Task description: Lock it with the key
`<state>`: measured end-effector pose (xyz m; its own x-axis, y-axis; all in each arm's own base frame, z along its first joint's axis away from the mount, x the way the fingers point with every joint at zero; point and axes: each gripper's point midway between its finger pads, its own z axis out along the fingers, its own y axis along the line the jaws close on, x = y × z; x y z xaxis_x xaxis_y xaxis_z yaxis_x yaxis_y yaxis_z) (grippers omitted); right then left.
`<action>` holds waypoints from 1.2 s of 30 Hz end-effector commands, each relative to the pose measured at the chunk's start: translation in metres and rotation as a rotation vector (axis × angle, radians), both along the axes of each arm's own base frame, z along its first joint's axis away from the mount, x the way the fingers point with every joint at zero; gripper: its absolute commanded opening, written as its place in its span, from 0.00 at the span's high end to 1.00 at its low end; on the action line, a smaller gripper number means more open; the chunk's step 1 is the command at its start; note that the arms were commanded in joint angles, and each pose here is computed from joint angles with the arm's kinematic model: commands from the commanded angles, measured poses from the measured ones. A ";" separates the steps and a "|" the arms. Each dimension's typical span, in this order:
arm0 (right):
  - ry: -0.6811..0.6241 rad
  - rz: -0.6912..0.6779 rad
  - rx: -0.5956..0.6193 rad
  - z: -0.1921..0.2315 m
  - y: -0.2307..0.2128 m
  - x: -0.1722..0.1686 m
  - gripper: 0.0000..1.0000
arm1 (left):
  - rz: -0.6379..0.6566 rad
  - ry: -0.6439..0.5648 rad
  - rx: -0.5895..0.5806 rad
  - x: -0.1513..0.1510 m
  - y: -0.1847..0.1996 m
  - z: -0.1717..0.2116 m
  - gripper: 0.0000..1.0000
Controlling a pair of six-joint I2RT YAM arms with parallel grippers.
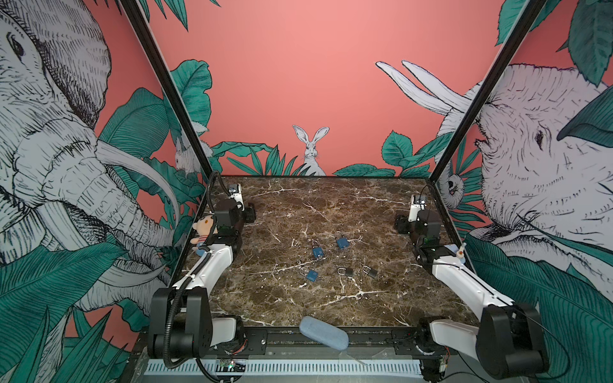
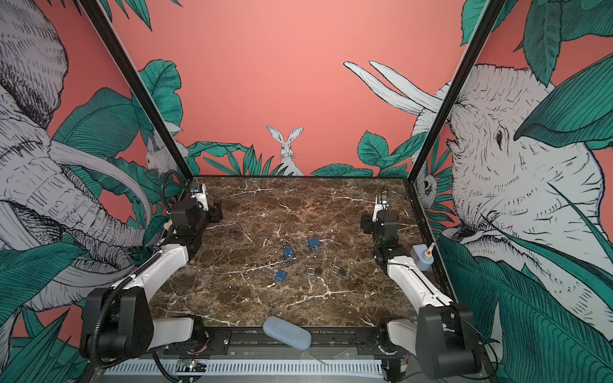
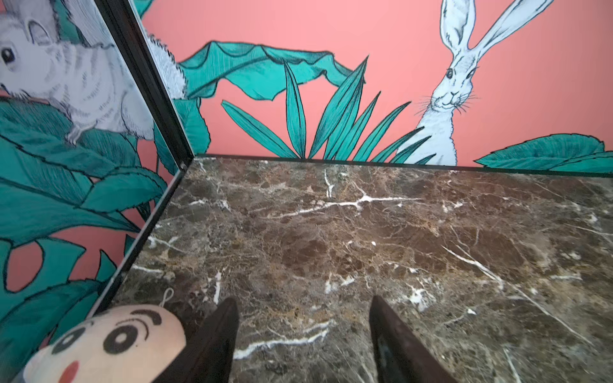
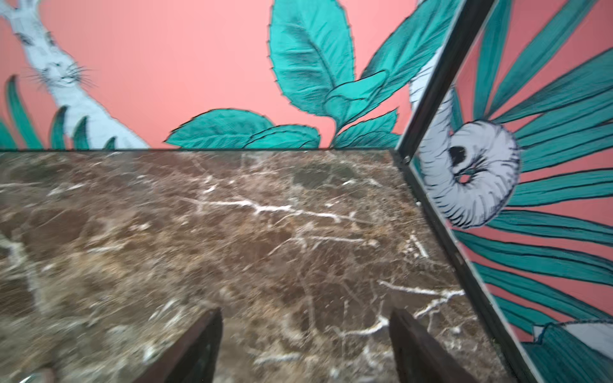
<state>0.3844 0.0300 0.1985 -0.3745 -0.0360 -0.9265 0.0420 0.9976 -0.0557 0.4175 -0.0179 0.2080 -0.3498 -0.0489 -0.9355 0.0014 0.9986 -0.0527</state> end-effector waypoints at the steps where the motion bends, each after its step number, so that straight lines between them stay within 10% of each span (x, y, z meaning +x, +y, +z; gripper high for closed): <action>1: 0.186 0.013 -0.014 -0.032 0.015 -0.026 0.26 | -0.007 0.138 -0.101 -0.020 -0.015 -0.018 0.37; 16: 0.452 0.352 -0.016 -0.088 0.159 -0.043 0.30 | -0.110 0.202 -0.201 -0.049 -0.062 -0.014 0.41; 36: 0.610 0.421 -0.004 -0.146 0.220 -0.025 0.29 | -0.159 0.235 -0.241 -0.048 -0.075 -0.021 0.45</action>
<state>0.3598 0.2429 0.0529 -0.7682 -0.3020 -0.5645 -0.3861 0.9219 0.0322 0.3701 -0.0888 0.1838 -0.5749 -0.1772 -0.7988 0.1061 0.9519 -0.2875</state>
